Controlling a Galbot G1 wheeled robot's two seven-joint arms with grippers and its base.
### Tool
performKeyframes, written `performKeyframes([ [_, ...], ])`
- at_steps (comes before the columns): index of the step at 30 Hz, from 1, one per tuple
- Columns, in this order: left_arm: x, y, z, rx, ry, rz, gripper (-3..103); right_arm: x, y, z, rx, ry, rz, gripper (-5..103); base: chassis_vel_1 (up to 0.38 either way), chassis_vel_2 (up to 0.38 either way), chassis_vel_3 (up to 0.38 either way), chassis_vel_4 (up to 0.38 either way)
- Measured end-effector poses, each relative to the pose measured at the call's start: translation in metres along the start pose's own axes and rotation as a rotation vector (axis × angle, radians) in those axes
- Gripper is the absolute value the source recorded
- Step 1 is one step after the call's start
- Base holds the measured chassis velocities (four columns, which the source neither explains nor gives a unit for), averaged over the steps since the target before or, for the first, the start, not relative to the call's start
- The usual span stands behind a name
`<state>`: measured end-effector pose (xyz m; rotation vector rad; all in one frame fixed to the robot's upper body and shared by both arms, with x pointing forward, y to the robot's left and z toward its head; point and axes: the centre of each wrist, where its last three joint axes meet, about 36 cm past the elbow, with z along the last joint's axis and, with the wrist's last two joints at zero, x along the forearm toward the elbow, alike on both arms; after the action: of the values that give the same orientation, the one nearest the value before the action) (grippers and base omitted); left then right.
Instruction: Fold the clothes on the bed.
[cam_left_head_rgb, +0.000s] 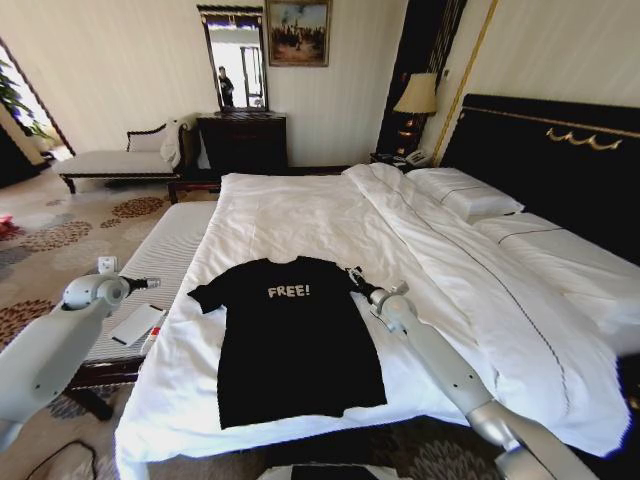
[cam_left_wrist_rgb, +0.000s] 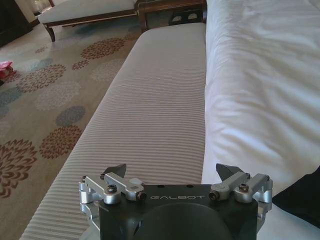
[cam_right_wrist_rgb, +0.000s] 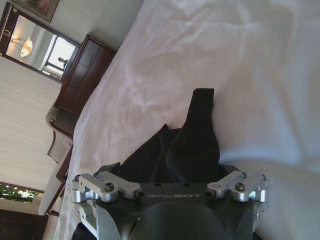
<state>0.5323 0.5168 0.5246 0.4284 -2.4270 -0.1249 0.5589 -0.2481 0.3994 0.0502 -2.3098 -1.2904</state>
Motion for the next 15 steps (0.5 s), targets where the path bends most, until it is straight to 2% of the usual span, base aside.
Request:
performKeyframes([
  [9, -0.004, -0.002, 0.003, -0.004, 0.004, -0.005, 100, -0.023, 0.026, 0.019, -0.083, -0.012, -0.094, 100, 0.0, 0.0, 0.0, 0.0],
  [12, -0.004, -0.002, 0.003, -0.004, 0.004, -0.005, 100, -0.027, 0.025, 0.02, -0.082, -0.024, -0.093, 100, 0.0, 0.0, 0.0, 0.0],
  [15, -0.004, 0.0, 0.002, -0.004, 0.002, -0.006, 100, -0.025, 0.016, 0.008, -0.053, -0.072, -0.084, 100, 0.0, 0.0, 0.0, 0.0],
])
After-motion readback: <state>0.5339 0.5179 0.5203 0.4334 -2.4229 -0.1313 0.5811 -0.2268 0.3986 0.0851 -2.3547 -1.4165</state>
